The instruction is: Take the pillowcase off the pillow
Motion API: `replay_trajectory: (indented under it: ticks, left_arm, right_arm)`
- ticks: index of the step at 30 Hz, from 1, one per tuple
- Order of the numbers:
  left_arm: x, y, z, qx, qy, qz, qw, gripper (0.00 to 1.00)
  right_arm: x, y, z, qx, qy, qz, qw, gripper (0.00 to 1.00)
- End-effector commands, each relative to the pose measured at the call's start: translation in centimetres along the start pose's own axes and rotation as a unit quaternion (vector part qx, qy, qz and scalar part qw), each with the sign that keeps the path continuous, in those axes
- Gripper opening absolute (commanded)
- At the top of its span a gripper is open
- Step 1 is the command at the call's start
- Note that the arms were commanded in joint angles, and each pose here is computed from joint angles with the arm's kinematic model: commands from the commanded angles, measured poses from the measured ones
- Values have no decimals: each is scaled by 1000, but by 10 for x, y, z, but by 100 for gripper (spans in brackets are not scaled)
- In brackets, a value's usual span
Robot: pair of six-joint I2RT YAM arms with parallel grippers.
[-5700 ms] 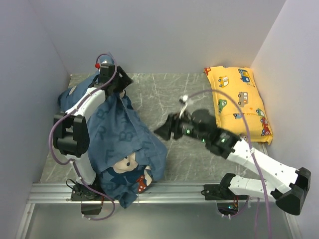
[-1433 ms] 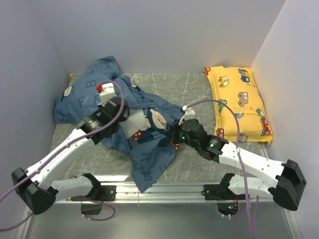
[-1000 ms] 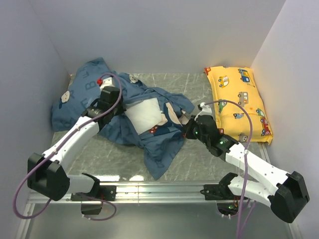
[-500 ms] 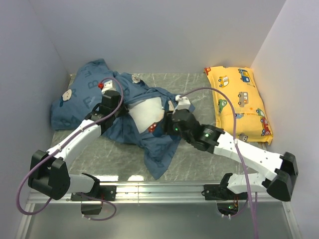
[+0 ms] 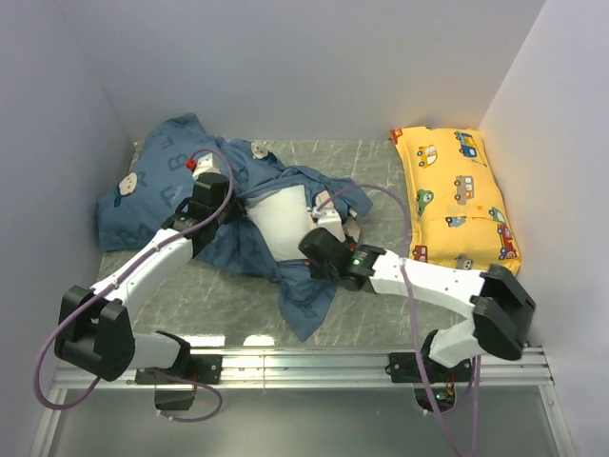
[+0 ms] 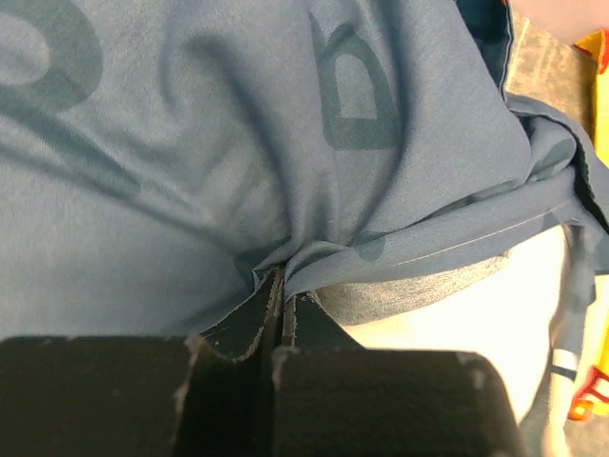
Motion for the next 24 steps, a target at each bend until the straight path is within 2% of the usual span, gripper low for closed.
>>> replay_trajectory:
  ticks: [1,2,8,9,12,16,19,20,24]
  left_arm:
    - [-3,-6,12,-16,15,28,999,1]
    - [-13,-7,15,-19,23,20,999,0]
    - [-61,-3,43,-25,76,-10,997,1]
    - [-66,-3,46,-22,82,-13,996,0]
    - [-66,-7,47,-18,77,-1,997,0]
    - [-35,-10,26,-3,20,45,999,1]
    - [-16,-10,14,-23,-33,59,997,8]
    - [-7,-7,7,-34,-57,57,996,16]
    - [-3,1,1,-40,-71,44,996,33]
  right_arm:
    - [8,18,-26,0,-44,-25,999,4]
    - [21,12,-37,9,-50,-10,999,0]
    - [56,3,-71,-15,-110,3,994,0]
    - [53,-2,-78,-23,-134,-10,991,0]
    - [58,-12,-74,-54,-143,12,988,0]
    - [55,-33,-58,-92,-141,35,985,0]
    - [51,-43,-49,-120,-145,29,982,0]
    - [45,-43,-45,-139,-144,27,979,0]
    - [32,-40,-39,-165,-142,3,976,0]
Point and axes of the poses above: each gripper's point midway between its finger pads, its own y axis back along the fingers, its own z axis along the line the jaws close on, x = y × z, the point moved 9 cm from there along y, back along the fingers, and after that the axes turned 9 degrees about y, right-handed, at the moved point
